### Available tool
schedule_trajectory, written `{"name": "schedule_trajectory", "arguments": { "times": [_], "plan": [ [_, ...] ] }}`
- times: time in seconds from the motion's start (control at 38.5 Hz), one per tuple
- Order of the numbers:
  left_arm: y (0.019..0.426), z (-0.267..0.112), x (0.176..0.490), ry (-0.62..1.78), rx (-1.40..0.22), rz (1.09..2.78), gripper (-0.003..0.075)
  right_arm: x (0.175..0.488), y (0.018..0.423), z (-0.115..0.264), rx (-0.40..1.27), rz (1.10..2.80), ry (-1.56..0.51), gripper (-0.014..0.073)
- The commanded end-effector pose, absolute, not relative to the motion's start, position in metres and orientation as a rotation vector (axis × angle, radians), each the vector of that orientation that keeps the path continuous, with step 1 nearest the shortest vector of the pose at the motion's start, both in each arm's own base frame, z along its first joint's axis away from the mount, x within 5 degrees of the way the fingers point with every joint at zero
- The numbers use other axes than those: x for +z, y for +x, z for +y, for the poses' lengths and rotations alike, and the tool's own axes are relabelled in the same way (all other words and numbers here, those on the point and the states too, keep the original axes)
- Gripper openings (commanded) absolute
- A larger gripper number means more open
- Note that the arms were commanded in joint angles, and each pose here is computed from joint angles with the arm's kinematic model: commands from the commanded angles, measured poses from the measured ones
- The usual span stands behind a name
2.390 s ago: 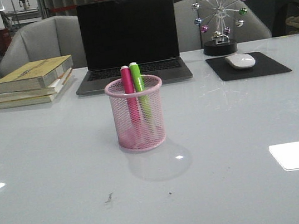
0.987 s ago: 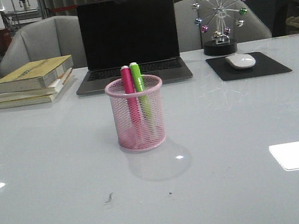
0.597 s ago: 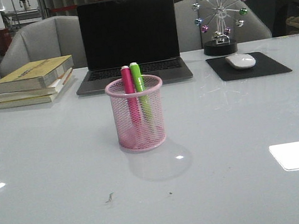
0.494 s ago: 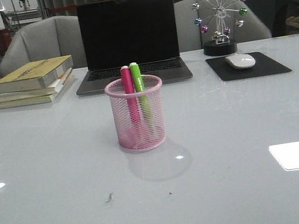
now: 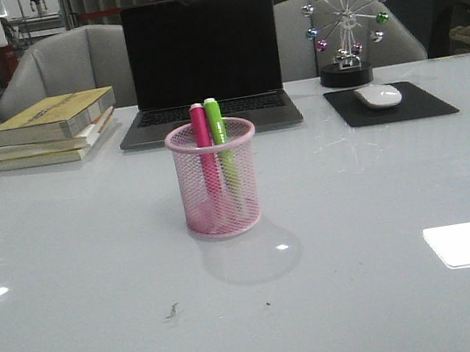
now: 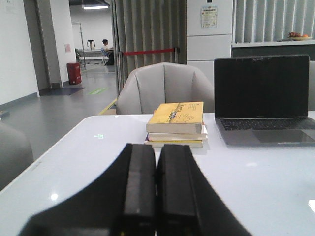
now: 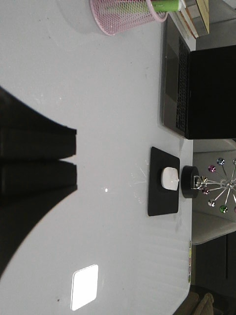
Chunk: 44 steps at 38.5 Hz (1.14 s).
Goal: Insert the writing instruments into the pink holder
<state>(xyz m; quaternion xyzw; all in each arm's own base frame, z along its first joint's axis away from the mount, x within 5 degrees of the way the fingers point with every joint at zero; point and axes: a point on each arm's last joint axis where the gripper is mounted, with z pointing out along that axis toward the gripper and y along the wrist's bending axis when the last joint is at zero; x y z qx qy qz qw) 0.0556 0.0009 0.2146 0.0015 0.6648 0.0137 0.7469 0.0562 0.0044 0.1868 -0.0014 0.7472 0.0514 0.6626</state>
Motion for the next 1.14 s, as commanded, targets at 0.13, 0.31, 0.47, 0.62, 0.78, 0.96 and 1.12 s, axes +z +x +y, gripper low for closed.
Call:
{"name": "schedule_trajectory", "arguments": {
  "times": [0.13, 0.31, 0.47, 0.62, 0.78, 0.96, 1.12],
  "plan": [
    [0.0532, 0.0012, 0.2198, -0.008, 0.026, 1.375, 0.0098, 0.1954, 0.0554, 0.0045, 0.114, 1.585, -0.015, 0.0059],
    [0.0532, 0.0012, 0.2198, -0.011, 0.023, 1.375, 0.0098, 0.1954, 0.0554, 0.0045, 0.114, 1.585, -0.015, 0.0059],
    [0.0532, 0.0013, 0.2198, -0.018, 0.015, 1.375, 0.0098, 0.1954, 0.0554, 0.0045, 0.114, 1.585, -0.015, 0.0059],
    [0.0532, 0.0013, 0.2198, -0.018, 0.015, 1.375, 0.0098, 0.1954, 0.0554, 0.0045, 0.114, 1.585, -0.015, 0.0059],
    [0.0536, 0.0012, 0.2173, -0.018, 0.014, 1.403, 0.0098, 0.1954, 0.0554, 0.0045, 0.114, 1.585, -0.015, 0.0059],
    [0.0537, 0.0012, 0.217, -0.018, 0.014, 1.407, 0.0098, 0.1954, 0.0554, 0.0045, 0.114, 1.585, -0.015, 0.0059],
    [0.0537, 0.0012, 0.2168, -0.018, 0.014, 1.409, 0.0098, 0.1954, 0.0554, 0.0045, 0.114, 1.585, -0.015, 0.0059]
  ]
}}
